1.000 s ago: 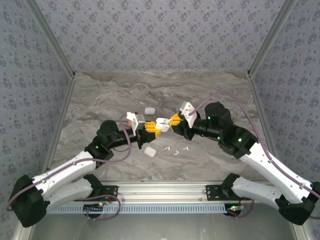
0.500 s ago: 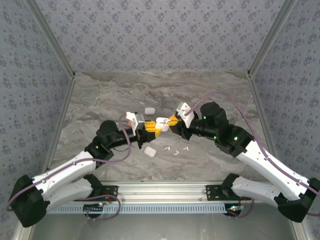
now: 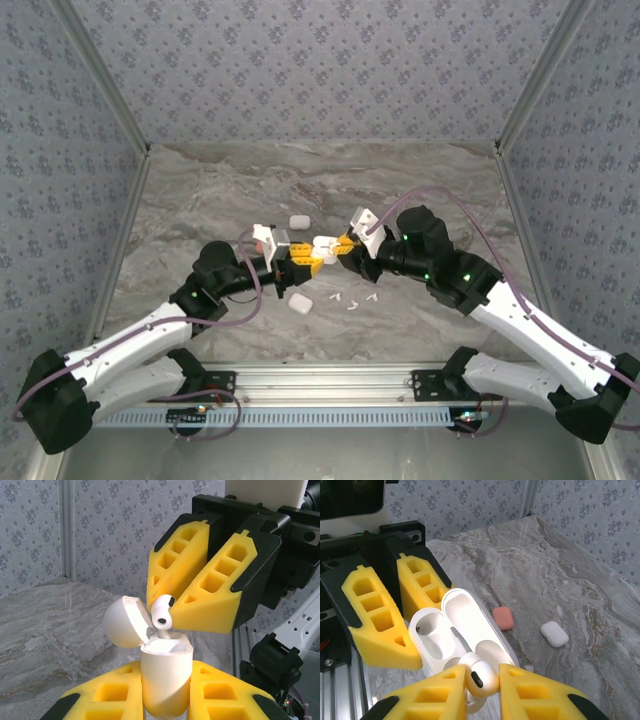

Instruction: Insert the wireless bluetooth earbuds into the charging case

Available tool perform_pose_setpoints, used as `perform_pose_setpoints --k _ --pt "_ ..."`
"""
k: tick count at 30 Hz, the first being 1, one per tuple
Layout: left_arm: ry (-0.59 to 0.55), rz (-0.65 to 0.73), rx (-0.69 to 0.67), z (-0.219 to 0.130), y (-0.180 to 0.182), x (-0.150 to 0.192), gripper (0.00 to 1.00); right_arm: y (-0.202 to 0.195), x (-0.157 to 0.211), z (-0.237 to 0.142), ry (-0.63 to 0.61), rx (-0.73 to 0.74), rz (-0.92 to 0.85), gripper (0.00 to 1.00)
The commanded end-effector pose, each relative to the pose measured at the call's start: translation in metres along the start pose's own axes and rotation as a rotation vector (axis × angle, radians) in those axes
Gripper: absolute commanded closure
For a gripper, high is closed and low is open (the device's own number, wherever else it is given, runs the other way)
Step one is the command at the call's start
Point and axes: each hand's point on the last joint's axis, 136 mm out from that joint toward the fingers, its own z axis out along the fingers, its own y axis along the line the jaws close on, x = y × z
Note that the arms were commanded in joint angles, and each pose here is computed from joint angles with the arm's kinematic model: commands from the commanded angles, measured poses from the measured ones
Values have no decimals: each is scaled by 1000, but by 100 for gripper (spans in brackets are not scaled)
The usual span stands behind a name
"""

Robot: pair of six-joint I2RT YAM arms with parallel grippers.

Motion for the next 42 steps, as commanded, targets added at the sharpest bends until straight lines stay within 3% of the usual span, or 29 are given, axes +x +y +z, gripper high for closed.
perform_pose_setpoints --k 1,10,17,22,27,35,42 --pt "-95 49 44 -2 -14 -36 100 8 -1 -4 -20 -38 -6 77" --pt "-104 54 47 -3 -15 -38 100 13 6 -9 -26 -121 78 70" --pt "-99 59 42 -2 -14 -36 100 6 -17 -25 -94 -122 117 45" --pt "-72 64 -30 -4 -2 -29 100 -29 -12 -41 -99 36 260 36" --pt "-61 81 -101 -10 8 -22 100 -67 49 -42 51 268 521 37" --pt "-57 92 -140 -21 10 -19 100 -75 179 -24 354 465 836 39" --pt "-61 91 -143 -24 8 -18 100 -65 251 -2 539 489 967 45"
